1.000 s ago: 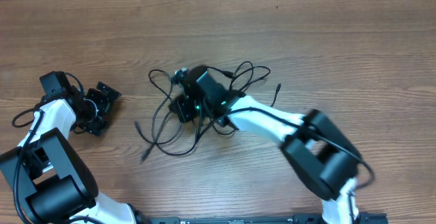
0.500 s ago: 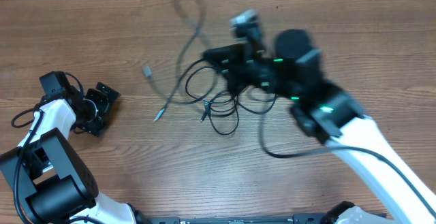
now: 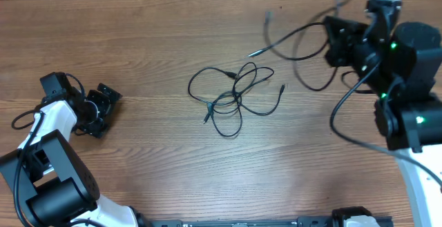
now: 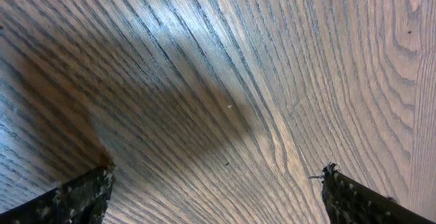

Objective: Untangle cables
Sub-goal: 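Lift a black cable with the right gripper and pull it up-right, then lay the cable down at the right edge and open the right gripper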

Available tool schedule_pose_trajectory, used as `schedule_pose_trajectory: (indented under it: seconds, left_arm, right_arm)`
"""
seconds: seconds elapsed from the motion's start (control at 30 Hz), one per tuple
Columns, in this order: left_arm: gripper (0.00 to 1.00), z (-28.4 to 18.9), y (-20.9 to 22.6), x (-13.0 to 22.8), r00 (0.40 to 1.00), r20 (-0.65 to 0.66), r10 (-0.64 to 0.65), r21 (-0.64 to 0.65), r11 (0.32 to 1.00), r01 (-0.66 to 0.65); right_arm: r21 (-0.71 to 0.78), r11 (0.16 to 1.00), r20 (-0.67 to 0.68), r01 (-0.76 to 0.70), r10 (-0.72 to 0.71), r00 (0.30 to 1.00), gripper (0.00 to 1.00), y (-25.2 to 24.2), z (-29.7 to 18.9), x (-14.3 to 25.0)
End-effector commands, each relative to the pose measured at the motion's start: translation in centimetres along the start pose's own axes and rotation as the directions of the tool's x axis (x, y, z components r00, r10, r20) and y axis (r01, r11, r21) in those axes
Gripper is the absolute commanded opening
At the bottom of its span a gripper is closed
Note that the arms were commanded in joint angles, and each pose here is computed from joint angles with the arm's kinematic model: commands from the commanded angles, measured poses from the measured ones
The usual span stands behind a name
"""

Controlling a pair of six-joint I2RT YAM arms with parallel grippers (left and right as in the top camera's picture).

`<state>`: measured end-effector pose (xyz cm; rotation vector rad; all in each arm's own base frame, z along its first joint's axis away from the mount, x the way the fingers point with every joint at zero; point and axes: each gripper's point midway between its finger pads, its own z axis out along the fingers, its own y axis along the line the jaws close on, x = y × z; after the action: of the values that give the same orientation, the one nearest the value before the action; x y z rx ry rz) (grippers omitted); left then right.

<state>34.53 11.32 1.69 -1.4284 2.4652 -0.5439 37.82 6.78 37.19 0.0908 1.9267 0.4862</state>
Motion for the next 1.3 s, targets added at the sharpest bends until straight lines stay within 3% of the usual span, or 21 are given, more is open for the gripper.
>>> schedule_pose_trajectory:
  seconds: [0.0, 0.17, 0.33, 0.67, 0.83, 1.07, 1.17, 1.27]
  left_arm:
    - [1.00, 1.0, 2.6, 0.2, 1.000, 0.006, -0.014, -0.099, 0.995, 0.014]
    - [0.99, 1.0, 2.6, 0.1, 1.000, 0.007, -0.014, -0.099, 0.995, 0.014]
    - [0.99, 1.0, 2.6, 0.1, 1.000, 0.007, -0.014, -0.099, 0.995, 0.014]
    - [1.00, 1.0, 2.6, 0.1, 1.000, 0.007, -0.014, -0.099, 0.995, 0.014]
    - [0.99, 1.0, 2.6, 0.2, 1.000, 0.006, -0.014, -0.099, 0.995, 0.014]
    - [0.99, 1.0, 2.6, 0.1, 1.000, 0.007, -0.014, -0.099, 0.995, 0.014]
    - [1.00, 1.0, 2.6, 0.1, 1.000, 0.007, -0.014, -0.099, 0.995, 0.014]
    - [0.99, 1.0, 2.6, 0.1, 1.000, 0.007, -0.014, -0.099, 0.995, 0.014]
  right_arm:
    - [0.120, 0.993, 0.015, -0.012, 0.010, 1.000, 0.04, -3.1, 0.7, -0.6]
    - [0.282, 0.958, -0.023, -0.040, 0.048, 0.999, 0.04, -8.2, 2.5, 0.7]
    - [0.500, 0.864, -0.024, -0.058, 0.081, 0.996, 0.04, -14.7, 2.9, 1.5]
    - [0.673, 0.717, -0.036, -0.180, 0.275, 0.961, 0.04, -25.2, 4.2, 5.5]
    - [0.749, 0.572, 0.071, -0.335, 0.433, 0.899, 0.04, -31.0, 2.8, 7.6]
    - [0.775, 0.334, 0.241, -0.537, 0.629, 0.739, 0.04, -36.5, 0.0, 11.3]
    - [0.764, 0.264, 0.288, -0.589, 0.677, 0.677, 0.04, -37.5, -0.6, 12.3]
    - [0.764, 0.247, 0.292, -0.595, 0.691, 0.662, 0.08, -38.0, -0.6, 12.9]
